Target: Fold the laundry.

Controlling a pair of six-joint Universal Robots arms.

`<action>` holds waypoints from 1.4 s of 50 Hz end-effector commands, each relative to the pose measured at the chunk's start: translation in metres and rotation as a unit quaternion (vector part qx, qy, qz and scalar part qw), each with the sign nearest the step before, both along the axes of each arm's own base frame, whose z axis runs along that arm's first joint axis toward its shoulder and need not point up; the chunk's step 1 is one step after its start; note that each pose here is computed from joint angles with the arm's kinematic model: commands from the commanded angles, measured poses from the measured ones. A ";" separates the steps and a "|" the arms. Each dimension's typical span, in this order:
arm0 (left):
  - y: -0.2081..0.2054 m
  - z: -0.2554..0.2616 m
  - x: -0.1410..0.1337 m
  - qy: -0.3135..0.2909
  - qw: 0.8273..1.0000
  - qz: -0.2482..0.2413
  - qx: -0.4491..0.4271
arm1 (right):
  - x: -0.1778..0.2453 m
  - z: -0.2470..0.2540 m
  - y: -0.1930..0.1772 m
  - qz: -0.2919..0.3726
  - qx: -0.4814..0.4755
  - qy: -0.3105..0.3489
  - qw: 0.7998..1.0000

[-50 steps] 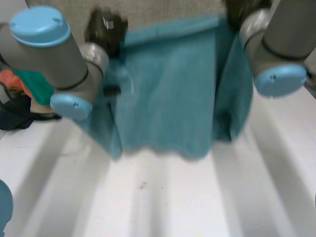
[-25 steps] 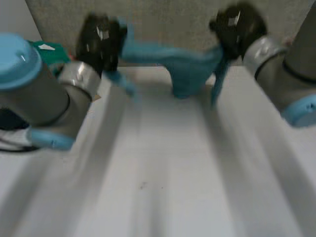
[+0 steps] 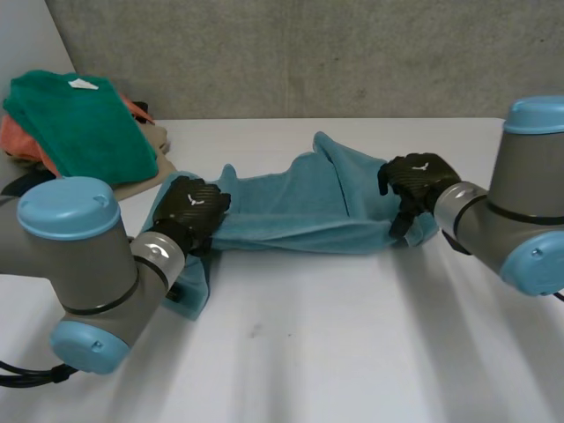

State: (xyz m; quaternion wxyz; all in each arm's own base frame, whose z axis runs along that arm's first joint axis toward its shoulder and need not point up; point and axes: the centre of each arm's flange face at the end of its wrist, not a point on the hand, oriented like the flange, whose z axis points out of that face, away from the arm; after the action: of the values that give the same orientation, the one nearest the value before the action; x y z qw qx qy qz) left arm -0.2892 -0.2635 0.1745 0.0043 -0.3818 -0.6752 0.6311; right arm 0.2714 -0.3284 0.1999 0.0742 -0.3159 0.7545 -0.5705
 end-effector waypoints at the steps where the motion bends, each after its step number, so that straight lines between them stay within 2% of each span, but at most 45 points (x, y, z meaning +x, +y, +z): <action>1: 0.004 0.010 0.005 0.000 1.000 0.005 0.007 | -0.030 0.017 -0.019 -0.032 -0.003 -0.027 0.999; 6: 0.003 0.012 0.009 -0.004 1.000 0.010 0.016 | -0.048 0.011 -0.030 -0.040 0.011 -0.006 0.999; 11: 0.000 0.015 0.013 0.000 1.000 0.017 0.014 | -0.052 -0.011 -0.037 0.011 -0.003 0.089 0.996; 16: -0.002 0.016 0.014 0.002 1.000 0.020 0.012 | -0.050 -0.033 -0.042 0.057 -0.017 0.144 0.988; 25: -0.003 0.016 0.014 0.002 1.000 0.021 0.013 | -0.039 -0.064 -0.057 0.089 -0.012 0.131 0.987; 49: -0.009 0.017 0.019 0.010 0.999 0.031 0.014 | -0.034 -0.080 -0.086 0.078 -0.056 0.128 0.987; 55: -0.009 0.017 0.020 0.009 0.999 0.033 0.015 | -0.038 -0.061 -0.095 0.054 -0.069 0.100 0.991; 62: -0.005 0.021 0.021 0.009 0.999 0.033 0.016 | -0.059 0.023 -0.100 -0.004 -0.115 0.023 0.993; 66: -0.001 0.021 0.022 0.012 0.999 0.034 0.031 | -0.070 0.065 -0.090 -0.023 -0.142 0.020 0.989; 70: 0.002 0.019 0.022 0.019 0.998 0.037 0.050 | -0.077 0.099 -0.064 -0.033 -0.139 0.046 0.989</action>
State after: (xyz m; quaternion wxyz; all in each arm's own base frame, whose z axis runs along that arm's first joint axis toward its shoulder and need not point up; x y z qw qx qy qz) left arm -0.2679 -0.2661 0.1951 0.0013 -0.3509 -0.7043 0.6171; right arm 0.2055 -0.4204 0.2520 0.0052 -0.3235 0.6797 -0.6583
